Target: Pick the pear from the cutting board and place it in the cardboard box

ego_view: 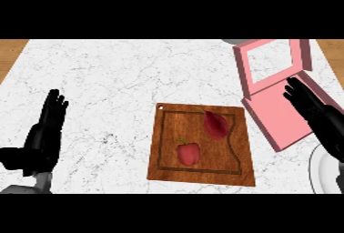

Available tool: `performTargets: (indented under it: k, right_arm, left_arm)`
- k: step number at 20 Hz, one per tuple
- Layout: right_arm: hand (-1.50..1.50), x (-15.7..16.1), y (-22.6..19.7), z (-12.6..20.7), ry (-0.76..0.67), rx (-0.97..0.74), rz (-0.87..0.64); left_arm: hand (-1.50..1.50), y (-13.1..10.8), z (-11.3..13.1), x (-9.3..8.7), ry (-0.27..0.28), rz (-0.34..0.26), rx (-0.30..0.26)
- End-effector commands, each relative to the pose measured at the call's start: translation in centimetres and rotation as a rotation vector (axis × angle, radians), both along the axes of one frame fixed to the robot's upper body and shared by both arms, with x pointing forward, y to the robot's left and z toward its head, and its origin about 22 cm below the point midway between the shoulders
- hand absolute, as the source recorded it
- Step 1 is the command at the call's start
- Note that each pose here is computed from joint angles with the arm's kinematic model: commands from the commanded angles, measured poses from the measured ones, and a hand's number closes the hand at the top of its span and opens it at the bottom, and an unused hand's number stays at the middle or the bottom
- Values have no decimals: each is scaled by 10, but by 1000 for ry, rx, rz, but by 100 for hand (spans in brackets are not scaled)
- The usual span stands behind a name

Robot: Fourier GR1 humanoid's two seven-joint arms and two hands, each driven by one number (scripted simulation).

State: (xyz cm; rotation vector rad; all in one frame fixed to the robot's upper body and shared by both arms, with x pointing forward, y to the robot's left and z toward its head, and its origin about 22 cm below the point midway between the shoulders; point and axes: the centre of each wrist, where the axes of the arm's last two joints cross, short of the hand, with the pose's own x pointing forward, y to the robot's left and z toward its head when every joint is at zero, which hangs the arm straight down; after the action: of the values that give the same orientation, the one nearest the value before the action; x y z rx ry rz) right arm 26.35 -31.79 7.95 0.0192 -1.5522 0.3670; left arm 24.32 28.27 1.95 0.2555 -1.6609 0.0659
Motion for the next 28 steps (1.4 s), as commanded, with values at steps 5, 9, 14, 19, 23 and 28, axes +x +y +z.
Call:
performTargets:
  k: [5, 9, 14, 19, 23, 28]
  right_arm:
    - [-150, 5, 101, -39, 48, -54, -43]
    - [-150, 9, 45, -19, -171, -583, -46]
    - [-150, -16, 75, -47, -380, -866, 15]
    - [-150, -35, 118, -22, -449, -1001, -62]
    - [-150, -60, 138, 33, -336, -1075, -1]
    - [-150, -63, 166, 60, -140, -1084, 127]
  left_arm:
    - [0, -42, 26, 25, 26, -349, 173]
    - [0, -51, 16, 16, 50, -420, 159]
    - [0, -58, 23, 29, 83, -454, 160]
    - [0, -66, 20, 32, 98, -476, 157]
    - [0, -71, 16, 28, 98, -479, 163]
    - [0, -68, 29, 31, 94, -494, 162]
